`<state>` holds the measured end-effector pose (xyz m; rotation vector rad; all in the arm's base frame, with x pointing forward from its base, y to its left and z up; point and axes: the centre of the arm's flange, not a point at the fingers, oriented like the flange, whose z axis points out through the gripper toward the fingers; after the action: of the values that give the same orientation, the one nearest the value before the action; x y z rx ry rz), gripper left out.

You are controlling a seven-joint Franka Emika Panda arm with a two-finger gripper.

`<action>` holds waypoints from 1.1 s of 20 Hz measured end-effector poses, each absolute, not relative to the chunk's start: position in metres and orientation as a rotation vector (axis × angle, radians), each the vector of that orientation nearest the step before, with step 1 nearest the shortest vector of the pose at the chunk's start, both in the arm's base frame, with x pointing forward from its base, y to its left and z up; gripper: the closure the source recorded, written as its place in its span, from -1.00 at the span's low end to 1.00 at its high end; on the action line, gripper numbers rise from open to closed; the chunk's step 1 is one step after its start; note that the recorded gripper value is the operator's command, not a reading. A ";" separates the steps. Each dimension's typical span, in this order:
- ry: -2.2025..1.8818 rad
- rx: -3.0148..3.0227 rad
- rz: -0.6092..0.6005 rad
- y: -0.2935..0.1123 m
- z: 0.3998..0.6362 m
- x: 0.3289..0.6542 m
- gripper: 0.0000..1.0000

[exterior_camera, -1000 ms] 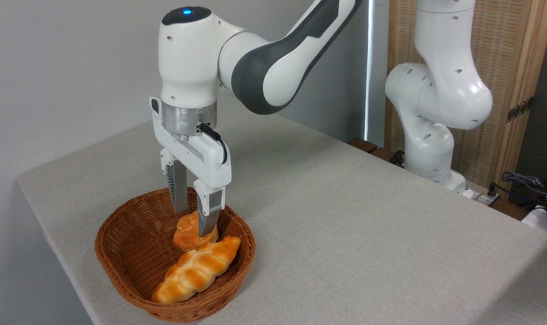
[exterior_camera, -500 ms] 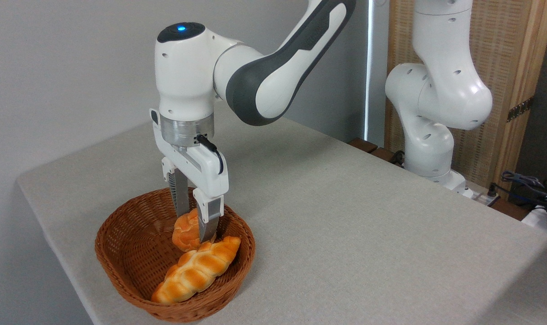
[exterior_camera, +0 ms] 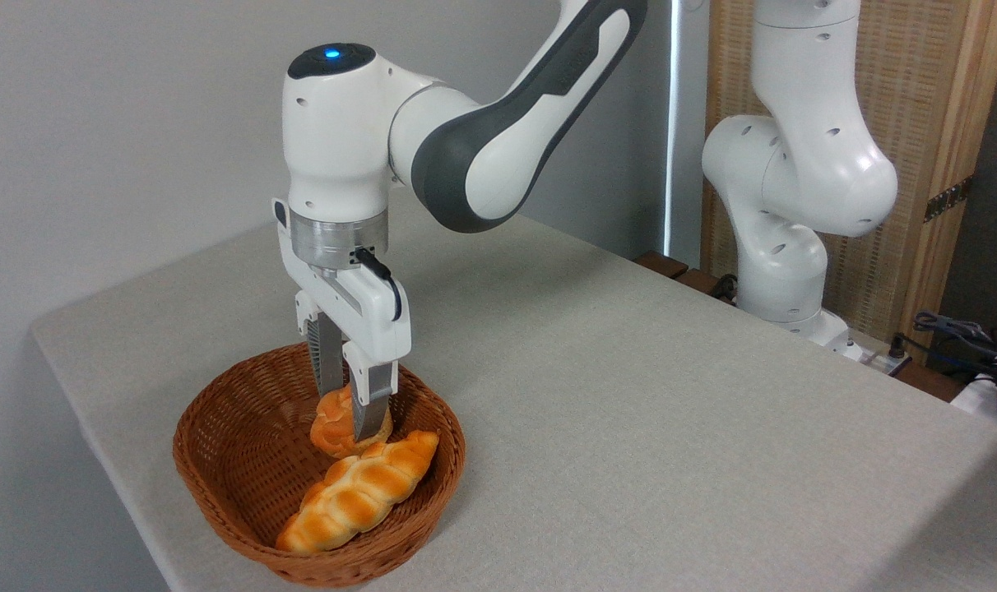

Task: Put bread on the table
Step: 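Close the gripper on the round orange bun, then lift the bun out of the basket and carry it beside the basket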

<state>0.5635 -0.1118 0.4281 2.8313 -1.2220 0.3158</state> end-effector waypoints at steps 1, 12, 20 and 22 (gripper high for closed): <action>-1.223 2.831 0.316 -0.112 0.428 0.564 -0.10; -1.219 2.833 0.317 -0.110 0.429 0.564 0.07; -1.218 2.834 0.327 -0.109 0.434 0.565 0.13; -1.218 2.831 0.325 -0.110 0.443 0.567 0.13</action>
<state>0.5668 -0.1100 0.4428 2.8307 -1.2178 0.3251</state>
